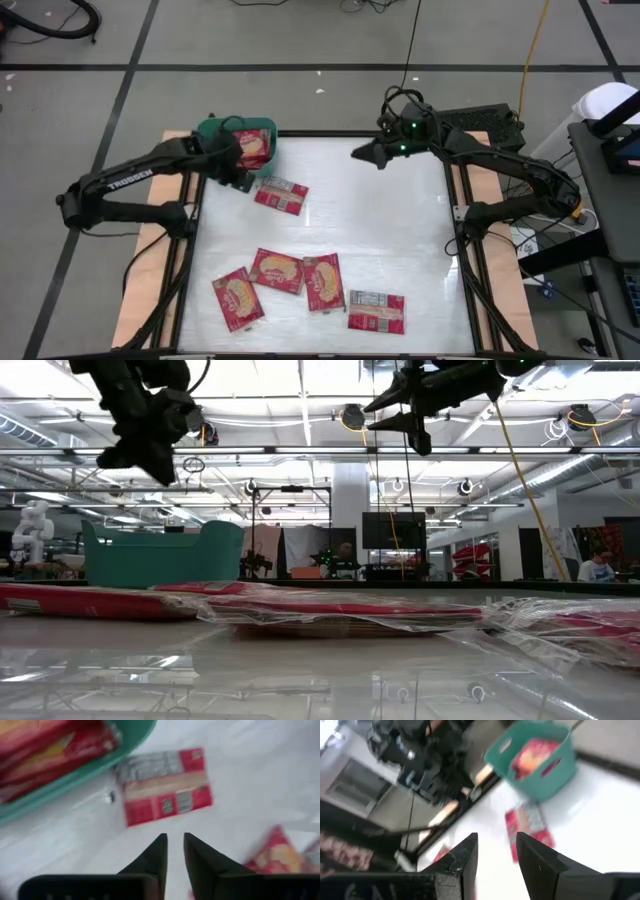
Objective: Sort popcorn bags into baskets
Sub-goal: Put the red popcorn bag into the green bin
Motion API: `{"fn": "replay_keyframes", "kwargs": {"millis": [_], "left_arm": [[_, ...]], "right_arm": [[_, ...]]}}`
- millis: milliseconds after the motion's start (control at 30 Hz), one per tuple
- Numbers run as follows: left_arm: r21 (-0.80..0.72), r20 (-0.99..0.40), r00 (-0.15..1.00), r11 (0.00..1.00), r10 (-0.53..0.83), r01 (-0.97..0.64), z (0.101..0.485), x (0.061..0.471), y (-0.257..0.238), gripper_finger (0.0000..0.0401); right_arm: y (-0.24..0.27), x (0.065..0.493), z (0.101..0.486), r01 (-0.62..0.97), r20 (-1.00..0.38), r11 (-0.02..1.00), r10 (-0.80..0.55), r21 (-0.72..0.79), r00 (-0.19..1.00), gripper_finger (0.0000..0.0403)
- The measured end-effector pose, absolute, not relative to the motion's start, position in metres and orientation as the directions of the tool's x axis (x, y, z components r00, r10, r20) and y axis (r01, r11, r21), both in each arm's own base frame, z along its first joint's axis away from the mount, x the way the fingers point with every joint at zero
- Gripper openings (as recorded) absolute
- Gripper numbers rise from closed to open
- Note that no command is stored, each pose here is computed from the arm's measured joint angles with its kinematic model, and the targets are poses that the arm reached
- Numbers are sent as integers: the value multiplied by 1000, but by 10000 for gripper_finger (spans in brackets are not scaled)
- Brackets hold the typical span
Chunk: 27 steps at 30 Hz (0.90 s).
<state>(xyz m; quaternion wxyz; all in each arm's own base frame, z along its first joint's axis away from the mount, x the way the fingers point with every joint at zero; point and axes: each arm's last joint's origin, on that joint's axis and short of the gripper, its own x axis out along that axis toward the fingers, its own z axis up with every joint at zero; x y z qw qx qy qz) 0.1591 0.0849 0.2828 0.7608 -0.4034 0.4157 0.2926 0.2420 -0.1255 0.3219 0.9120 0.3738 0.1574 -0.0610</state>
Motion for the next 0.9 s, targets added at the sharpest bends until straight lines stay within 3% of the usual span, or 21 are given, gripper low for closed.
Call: {"fn": "replay_keyframes", "kwargs": {"millis": [300,500,667,900], "left_arm": [[-153,-892,342,515,295,-843,268,180,59,166],[-238,-835,440,504,330,-830,237,206,58,205],[-294,-758,558,586,338,-755,217,234,54,178],[-208,-779,518,635,353,-744,177,267,50,97]], "right_arm": [[-107,243,311,182,-419,720,164,670,893,125],[-92,247,312,123,-414,733,229,669,881,125],[-89,249,312,137,-420,730,221,670,880,125],[-86,250,312,137,-421,715,236,685,876,125]]}}
